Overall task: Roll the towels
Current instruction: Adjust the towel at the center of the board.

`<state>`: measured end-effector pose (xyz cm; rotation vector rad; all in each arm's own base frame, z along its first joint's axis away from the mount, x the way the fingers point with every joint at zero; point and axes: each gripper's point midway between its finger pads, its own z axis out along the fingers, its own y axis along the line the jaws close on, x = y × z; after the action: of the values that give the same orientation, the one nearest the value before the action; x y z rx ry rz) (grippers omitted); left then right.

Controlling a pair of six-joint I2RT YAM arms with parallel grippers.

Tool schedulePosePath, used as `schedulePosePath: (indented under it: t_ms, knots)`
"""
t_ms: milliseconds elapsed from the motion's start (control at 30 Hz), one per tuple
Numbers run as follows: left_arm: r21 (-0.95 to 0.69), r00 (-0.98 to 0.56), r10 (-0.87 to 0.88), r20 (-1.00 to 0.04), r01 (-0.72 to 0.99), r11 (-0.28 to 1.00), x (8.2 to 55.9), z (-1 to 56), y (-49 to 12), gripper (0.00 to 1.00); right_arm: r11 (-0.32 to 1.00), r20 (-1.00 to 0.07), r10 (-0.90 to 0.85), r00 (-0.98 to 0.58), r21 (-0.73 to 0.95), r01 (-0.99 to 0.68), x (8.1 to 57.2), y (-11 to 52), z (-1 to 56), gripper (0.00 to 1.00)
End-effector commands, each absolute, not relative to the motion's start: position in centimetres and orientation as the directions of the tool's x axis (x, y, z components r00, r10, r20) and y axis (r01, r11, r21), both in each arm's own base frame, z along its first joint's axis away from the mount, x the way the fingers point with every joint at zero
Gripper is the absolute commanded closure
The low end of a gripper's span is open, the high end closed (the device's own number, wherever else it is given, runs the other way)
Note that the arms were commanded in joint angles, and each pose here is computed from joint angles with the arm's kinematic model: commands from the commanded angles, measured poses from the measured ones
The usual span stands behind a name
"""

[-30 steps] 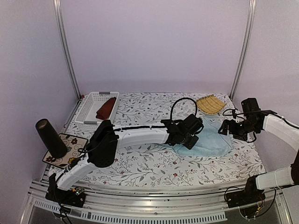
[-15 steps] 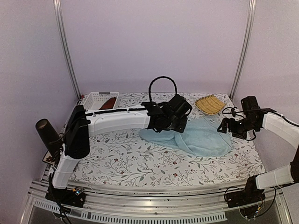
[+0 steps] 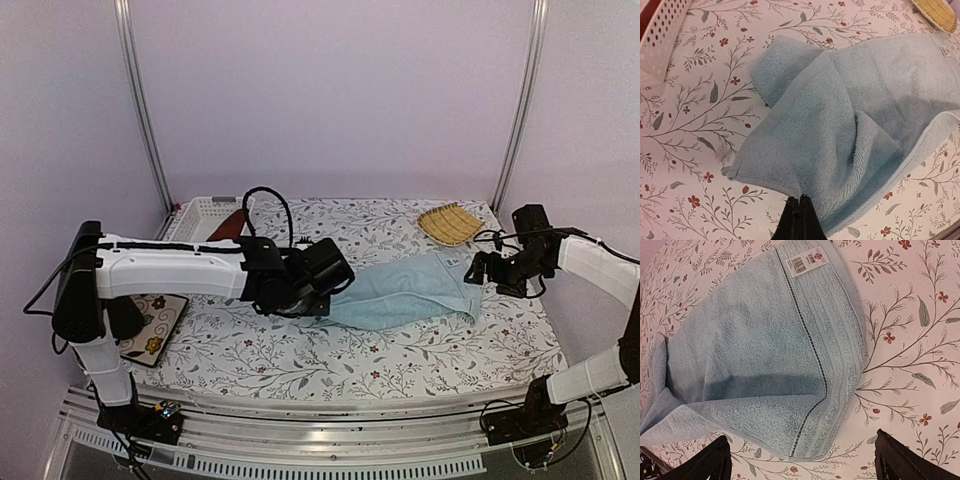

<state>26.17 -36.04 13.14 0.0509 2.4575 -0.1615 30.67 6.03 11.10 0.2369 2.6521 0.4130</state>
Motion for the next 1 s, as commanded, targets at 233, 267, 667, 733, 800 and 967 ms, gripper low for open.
schedulePosePath:
  t_ms: [233,267,667,733,800,967]
  knots:
    - [0.000,-0.823,-0.084,-0.562,-0.101,0.995,22.2,11.3,-29.3,1.00,0.904,-0.298,0.263,-0.918,0.408,0.127,29.8,7.5,9.3,0.00]
    - [0.007,-0.825,-0.079,-0.559,-0.100,0.995,22.0,11.1,-29.0,1.00,0.894,-0.281,0.271,-0.921,0.428,0.132,29.5,7.9,9.1,0.00]
    - [-0.018,-0.862,-0.043,-0.505,-0.039,0.999,20.8,9.1,-28.5,0.83,0.856,-0.139,0.261,-0.955,0.491,0.163,25.8,11.9,5.6,0.07]
    - [-0.041,-0.866,-0.035,-0.499,-0.017,0.999,20.6,9.0,-28.8,0.67,0.859,-0.123,0.251,-0.960,0.486,0.162,25.0,12.3,5.1,0.09]
    - [-0.057,-0.868,-0.039,-0.496,-0.012,0.998,20.5,9.1,-28.8,0.56,0.859,-0.108,0.249,-0.962,0.483,0.169,24.2,12.6,4.7,0.10]
    - [-0.067,-0.865,-0.047,-0.500,-0.016,0.998,20.5,9.4,-27.7,0.45,0.857,-0.076,0.238,-0.968,0.485,0.173,22.4,13.5,3.9,0.17]
